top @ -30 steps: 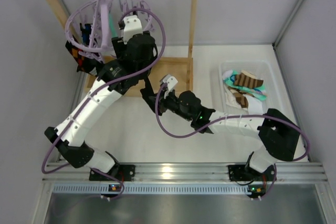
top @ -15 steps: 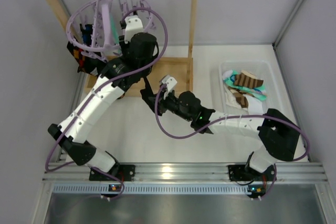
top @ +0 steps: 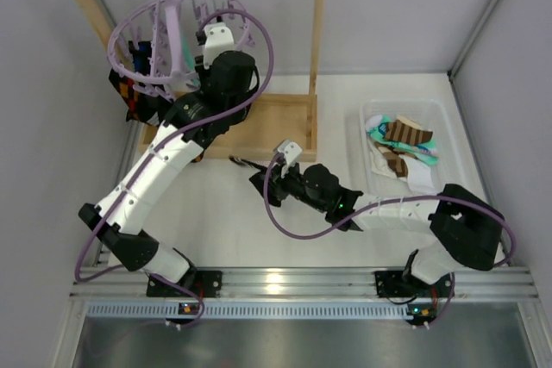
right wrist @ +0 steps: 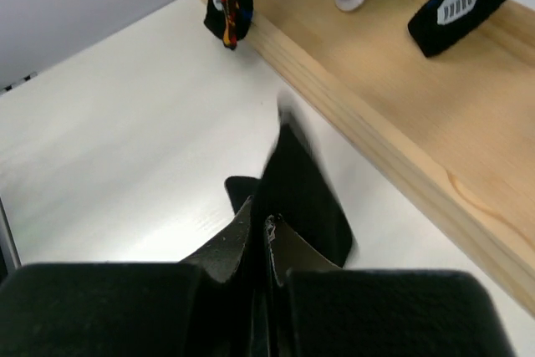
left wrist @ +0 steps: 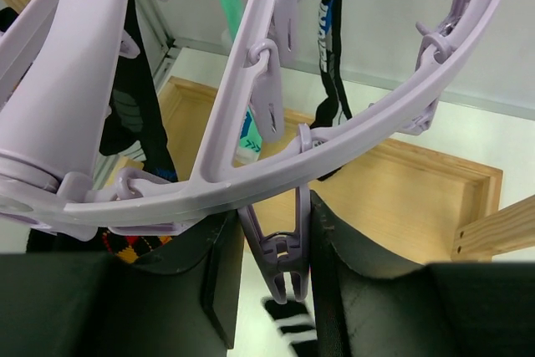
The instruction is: Remove the socks clipped to the hanger
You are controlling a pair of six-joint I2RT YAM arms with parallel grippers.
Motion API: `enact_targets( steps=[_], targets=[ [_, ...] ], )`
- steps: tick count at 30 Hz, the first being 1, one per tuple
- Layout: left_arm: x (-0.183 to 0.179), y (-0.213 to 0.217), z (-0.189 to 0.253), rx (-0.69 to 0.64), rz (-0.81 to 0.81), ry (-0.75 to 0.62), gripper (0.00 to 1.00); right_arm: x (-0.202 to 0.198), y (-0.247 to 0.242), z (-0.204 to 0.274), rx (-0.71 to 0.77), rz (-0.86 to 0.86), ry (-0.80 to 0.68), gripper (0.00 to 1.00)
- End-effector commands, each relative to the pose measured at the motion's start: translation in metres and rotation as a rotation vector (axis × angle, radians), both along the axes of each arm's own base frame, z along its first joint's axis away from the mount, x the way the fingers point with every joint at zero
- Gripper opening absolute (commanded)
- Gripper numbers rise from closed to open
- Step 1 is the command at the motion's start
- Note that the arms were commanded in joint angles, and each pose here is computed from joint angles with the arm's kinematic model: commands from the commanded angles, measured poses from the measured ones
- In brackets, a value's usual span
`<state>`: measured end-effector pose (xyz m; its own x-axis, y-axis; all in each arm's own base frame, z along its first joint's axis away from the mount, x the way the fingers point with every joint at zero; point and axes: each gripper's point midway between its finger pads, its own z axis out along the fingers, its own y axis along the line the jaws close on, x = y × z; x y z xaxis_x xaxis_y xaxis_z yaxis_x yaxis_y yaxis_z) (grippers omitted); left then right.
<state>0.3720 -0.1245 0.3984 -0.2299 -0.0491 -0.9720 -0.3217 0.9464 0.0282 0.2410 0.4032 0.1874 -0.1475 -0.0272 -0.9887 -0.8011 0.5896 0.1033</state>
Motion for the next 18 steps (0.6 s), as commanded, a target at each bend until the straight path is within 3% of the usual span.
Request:
enact_targets(
  steps=[1,6,7,9,11,12,14,18],
  targets=[
    [0.002,0.0,0.02,-0.046,-0.029,-0.043,0.0,-0.01,-0.008,0.046,0.145,-0.012,-0.061,0.0],
    [0.0,-0.018,0.016,-0.12,-0.131,-0.028,0.0,-0.007,-0.042,0.052,0.134,-0.121,-0.045,0.0],
    [-0.001,-0.029,0.014,-0.145,-0.19,-0.014,0.14,-0.005,-0.05,0.052,0.118,-0.149,-0.038,0.0],
    [-0.006,-0.035,0.015,-0.179,-0.235,-0.011,0.58,0.0,-0.081,0.053,0.071,-0.254,-0.011,0.0],
    [-0.011,-0.046,0.014,-0.208,-0.305,0.004,0.67,0.006,-0.109,0.043,-0.006,-0.335,0.051,0.0],
    [-0.016,-0.047,0.014,-0.225,-0.326,0.006,0.8,0.007,-0.126,0.055,0.012,-0.378,0.057,0.0],
    [-0.027,-0.056,0.019,-0.261,-0.406,0.01,0.96,0.016,-0.163,0.059,-0.014,-0.469,0.102,0.0],
    [-0.059,-0.086,0.022,-0.35,-0.641,0.052,0.98,0.031,-0.234,0.071,-0.044,-0.651,0.152,0.0]
  ],
)
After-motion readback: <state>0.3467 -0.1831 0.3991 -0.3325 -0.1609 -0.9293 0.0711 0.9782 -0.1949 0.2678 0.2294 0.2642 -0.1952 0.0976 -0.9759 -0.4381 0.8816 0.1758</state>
